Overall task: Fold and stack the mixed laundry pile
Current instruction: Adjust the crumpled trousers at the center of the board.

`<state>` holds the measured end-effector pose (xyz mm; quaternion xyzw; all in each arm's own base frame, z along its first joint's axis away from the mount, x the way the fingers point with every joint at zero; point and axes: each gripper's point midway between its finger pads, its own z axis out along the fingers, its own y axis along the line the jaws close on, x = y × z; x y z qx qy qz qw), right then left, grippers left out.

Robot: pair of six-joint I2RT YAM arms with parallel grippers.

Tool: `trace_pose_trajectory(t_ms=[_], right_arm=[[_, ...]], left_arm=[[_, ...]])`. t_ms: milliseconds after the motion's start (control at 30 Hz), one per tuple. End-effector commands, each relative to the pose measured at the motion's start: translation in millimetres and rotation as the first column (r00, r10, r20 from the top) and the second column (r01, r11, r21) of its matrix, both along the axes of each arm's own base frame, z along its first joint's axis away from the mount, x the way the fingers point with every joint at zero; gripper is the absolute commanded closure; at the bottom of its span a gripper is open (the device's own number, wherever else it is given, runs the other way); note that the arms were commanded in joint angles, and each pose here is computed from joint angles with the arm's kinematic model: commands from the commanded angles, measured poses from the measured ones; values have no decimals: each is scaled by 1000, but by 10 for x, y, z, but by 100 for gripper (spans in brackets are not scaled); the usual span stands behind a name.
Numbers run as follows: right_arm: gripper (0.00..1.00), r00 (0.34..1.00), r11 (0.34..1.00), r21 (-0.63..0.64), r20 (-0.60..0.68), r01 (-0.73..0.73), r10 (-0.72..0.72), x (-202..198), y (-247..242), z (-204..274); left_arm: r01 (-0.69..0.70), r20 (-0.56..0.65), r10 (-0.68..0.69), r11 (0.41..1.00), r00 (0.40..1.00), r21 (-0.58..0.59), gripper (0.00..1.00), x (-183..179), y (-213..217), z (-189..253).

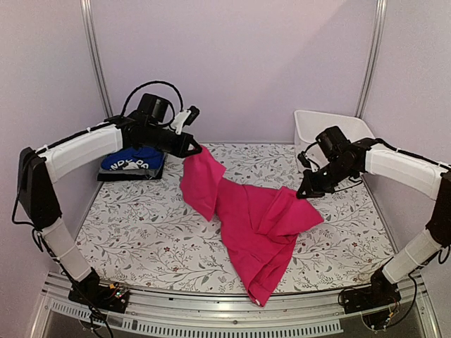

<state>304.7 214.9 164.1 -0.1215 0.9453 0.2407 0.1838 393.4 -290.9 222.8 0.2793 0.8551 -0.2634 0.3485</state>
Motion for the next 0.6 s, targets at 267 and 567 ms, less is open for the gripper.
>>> trace_pose_trajectory(t_ms=[267, 567], right_arm=[[100, 937, 962, -95, -266, -258, 225, -336, 419, -1515], [100, 679, 670, 314, -100, -672, 728, -1000, 2139, -757]], left_arm=[[-218, 113, 248, 949, 962, -228, 100, 370, 650, 1054], [-370, 117, 429, 865, 896, -339, 100, 709, 1481, 1460]])
